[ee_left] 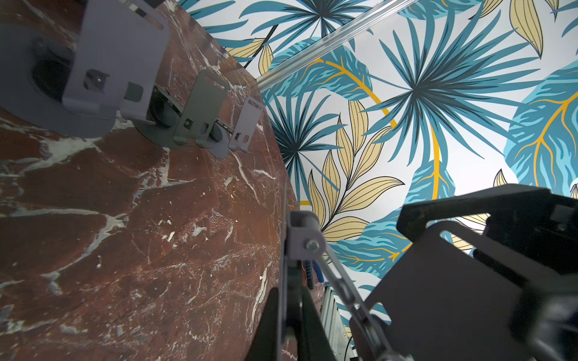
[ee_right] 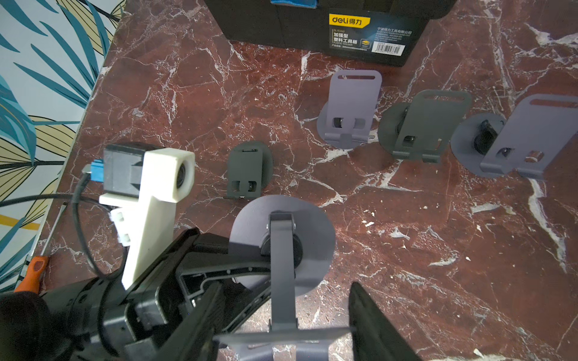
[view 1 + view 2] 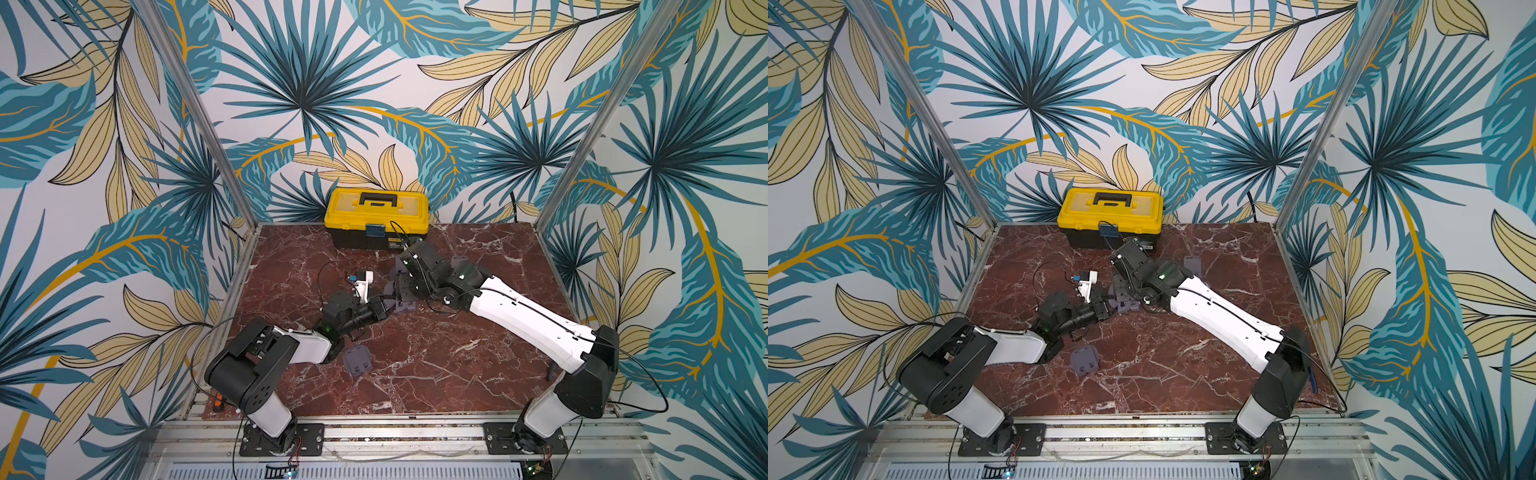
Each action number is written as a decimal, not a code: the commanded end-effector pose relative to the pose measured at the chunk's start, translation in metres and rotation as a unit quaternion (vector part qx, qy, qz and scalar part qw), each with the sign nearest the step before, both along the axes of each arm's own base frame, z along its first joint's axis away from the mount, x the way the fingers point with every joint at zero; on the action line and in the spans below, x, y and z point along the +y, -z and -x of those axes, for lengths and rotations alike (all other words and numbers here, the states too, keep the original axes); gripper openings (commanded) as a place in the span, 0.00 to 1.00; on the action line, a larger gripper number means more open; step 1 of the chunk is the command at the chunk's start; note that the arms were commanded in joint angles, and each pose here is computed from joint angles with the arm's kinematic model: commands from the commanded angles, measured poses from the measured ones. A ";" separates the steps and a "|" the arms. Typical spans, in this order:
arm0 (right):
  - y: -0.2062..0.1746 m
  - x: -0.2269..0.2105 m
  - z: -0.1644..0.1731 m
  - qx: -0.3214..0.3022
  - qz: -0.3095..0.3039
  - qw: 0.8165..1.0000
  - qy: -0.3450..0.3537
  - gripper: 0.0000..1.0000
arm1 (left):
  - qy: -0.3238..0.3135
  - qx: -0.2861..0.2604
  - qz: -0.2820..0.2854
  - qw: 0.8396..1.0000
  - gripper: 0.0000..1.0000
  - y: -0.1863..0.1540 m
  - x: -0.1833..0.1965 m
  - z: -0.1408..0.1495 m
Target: Open the phone stand
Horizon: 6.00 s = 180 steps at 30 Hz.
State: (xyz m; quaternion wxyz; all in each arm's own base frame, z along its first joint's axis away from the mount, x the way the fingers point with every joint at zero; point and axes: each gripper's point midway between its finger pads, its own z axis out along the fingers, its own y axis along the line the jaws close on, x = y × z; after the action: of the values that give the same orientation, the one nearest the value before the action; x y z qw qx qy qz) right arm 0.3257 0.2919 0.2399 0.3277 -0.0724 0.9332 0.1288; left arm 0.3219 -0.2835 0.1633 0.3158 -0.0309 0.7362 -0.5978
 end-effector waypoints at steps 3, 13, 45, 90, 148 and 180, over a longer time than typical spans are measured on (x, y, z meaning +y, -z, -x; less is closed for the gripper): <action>-0.020 -0.008 0.030 0.009 -0.015 1.000 -0.016 0.34 | -0.119 0.103 -0.039 0.987 0.00 0.056 0.045 -0.030; -0.020 -0.009 0.033 0.009 -0.013 1.000 -0.015 0.34 | -0.121 0.106 -0.031 0.987 0.00 0.056 0.046 -0.033; -0.017 -0.007 0.034 0.013 -0.014 1.000 -0.016 0.35 | -0.121 0.103 0.001 0.987 0.00 0.048 0.045 -0.041; -0.017 -0.017 0.015 -0.055 -0.011 0.998 -0.006 0.86 | 0.022 -0.017 0.029 0.999 0.00 -0.020 -0.013 -0.021; 0.018 0.000 0.006 -0.003 -0.026 0.999 -0.025 0.64 | 0.038 -0.050 0.045 0.997 0.00 -0.045 -0.020 -0.014; 0.015 -0.004 0.002 -0.009 -0.008 1.000 -0.017 0.46 | 0.008 -0.017 0.034 0.999 0.32 -0.022 0.001 -0.014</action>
State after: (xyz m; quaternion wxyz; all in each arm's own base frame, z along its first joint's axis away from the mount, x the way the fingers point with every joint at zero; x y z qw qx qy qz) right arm 0.3205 0.2863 0.2207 0.3282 -0.0868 0.9291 0.1469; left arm 0.3383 -0.2870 0.1746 0.3058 -0.0315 0.7202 -0.6219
